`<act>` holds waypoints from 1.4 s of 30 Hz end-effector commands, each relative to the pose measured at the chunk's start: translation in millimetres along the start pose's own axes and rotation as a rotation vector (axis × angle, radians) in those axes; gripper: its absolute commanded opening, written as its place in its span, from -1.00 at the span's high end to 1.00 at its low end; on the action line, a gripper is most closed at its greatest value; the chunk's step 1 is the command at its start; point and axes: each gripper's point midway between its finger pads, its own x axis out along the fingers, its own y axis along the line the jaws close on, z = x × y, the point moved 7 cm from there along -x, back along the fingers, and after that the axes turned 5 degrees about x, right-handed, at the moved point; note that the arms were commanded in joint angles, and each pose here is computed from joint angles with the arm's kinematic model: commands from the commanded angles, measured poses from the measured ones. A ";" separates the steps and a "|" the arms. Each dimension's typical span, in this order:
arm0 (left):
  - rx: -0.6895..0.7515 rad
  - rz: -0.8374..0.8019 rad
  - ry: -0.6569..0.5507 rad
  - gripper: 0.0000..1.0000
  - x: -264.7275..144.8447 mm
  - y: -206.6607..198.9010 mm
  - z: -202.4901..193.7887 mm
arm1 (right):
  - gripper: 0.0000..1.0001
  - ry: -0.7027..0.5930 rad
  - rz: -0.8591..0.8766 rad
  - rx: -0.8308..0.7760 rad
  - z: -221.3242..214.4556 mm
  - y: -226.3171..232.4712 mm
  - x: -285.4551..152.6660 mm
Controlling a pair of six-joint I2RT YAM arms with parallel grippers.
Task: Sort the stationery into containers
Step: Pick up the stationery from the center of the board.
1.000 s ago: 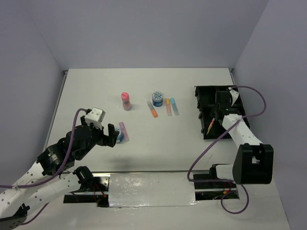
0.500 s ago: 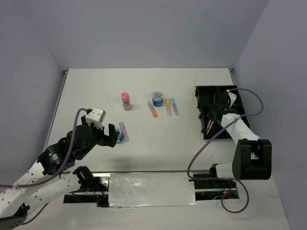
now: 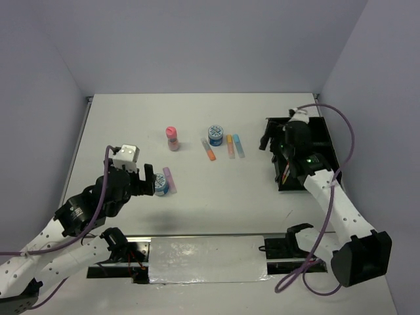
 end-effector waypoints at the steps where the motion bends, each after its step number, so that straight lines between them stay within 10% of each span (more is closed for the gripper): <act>1: -0.067 0.164 -0.023 -0.99 0.6 18.6 10.9 | -0.91 0.017 0.139 -0.148 0.0 43.1 -3.4; 15: -0.037 0.096 0.017 -0.99 14.3 12.7 8.5 | -0.54 0.388 0.032 -0.413 -49.4 96.0 153.4; 42: -0.019 0.026 0.019 -0.99 15.2 5.6 8.2 | -0.03 0.629 -0.039 -0.447 -106.3 71.5 198.0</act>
